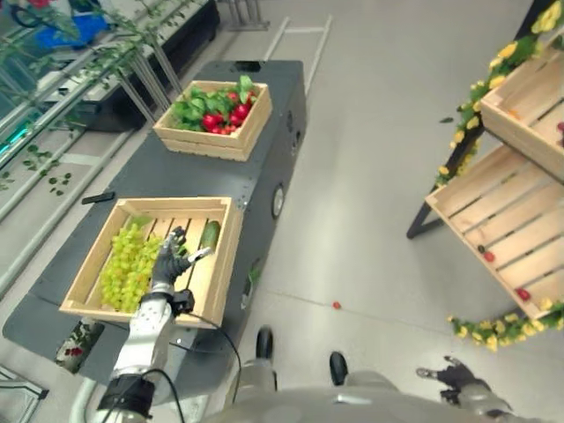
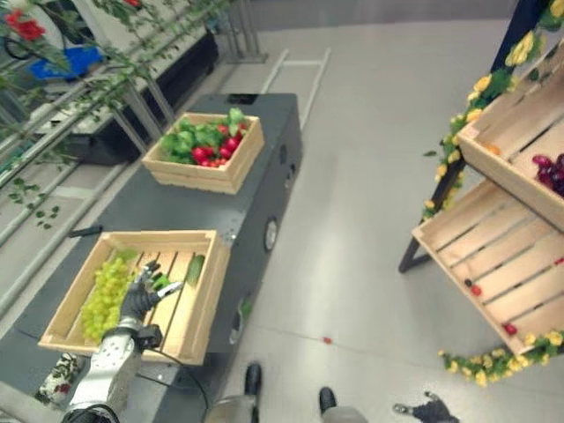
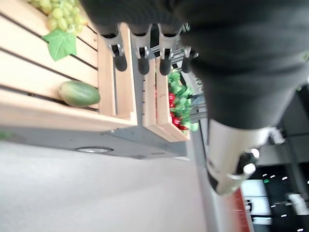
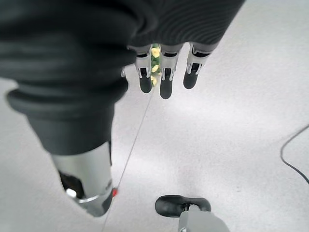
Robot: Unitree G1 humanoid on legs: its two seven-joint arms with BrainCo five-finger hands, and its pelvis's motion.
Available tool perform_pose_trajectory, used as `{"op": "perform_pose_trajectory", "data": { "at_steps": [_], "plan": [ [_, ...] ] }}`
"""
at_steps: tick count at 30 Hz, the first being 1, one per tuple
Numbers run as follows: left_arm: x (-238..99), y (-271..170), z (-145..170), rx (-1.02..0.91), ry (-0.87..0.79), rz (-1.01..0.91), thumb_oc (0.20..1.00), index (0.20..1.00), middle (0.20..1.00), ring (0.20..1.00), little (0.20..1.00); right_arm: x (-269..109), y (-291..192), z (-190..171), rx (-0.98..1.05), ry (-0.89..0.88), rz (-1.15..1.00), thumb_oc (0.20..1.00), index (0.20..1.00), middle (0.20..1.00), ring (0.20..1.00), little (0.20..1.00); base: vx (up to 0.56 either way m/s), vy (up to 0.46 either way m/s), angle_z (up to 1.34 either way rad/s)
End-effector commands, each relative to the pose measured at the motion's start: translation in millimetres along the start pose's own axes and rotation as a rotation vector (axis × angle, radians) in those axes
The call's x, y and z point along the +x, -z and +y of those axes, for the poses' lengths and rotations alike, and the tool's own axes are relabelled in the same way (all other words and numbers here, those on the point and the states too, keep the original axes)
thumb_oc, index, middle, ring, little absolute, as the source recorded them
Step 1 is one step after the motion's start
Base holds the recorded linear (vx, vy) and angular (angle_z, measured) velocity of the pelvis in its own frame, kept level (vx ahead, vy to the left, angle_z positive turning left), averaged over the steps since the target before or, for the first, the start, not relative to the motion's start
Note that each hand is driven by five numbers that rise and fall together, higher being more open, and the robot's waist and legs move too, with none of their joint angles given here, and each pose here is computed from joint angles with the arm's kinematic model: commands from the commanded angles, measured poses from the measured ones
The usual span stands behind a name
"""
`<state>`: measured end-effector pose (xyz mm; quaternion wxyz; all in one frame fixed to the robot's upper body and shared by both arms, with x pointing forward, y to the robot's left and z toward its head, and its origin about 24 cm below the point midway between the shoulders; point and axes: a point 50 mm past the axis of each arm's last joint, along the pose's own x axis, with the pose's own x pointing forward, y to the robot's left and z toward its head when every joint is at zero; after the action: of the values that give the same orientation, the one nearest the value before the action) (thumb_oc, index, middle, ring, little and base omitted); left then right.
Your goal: Pick up the fruits from the basket on one side to the basket on the other side
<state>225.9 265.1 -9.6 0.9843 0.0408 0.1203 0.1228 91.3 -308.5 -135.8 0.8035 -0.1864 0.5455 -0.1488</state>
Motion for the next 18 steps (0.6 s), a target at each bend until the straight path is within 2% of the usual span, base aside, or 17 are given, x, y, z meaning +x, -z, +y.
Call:
{"op": "perform_pose_trajectory", "data": {
  "at_steps": [1,12,18],
  "plan": [
    [13.1,-45.3,19.7,0.01,-0.06,-0.194,1.0,1.0,1.0,1.0,1.0,0.7,-11.9,9.2,-0.003,-0.007,-0.042,1.0,1.0,1.0,1.0,1.0,0.0,0.087,-0.97],
    [15.7,-56.9,44.9,0.073,-0.159,-0.22,1.0,1.0,1.0,1.0,1.0,-1.2,-12.9,27.6,0.018,-0.05,-0.044,1.0,1.0,1.0,1.0,1.0,0.01,0.062,0.01],
    [27.5,-55.4,76.0,0.176,-0.258,-0.134,1.0,1.0,1.0,1.0,1.0,-0.1,-20.0,24.7,0.007,-0.044,-0.063,1.0,1.0,1.0,1.0,1.0,-0.01,0.02,-0.03]
  ]
}}
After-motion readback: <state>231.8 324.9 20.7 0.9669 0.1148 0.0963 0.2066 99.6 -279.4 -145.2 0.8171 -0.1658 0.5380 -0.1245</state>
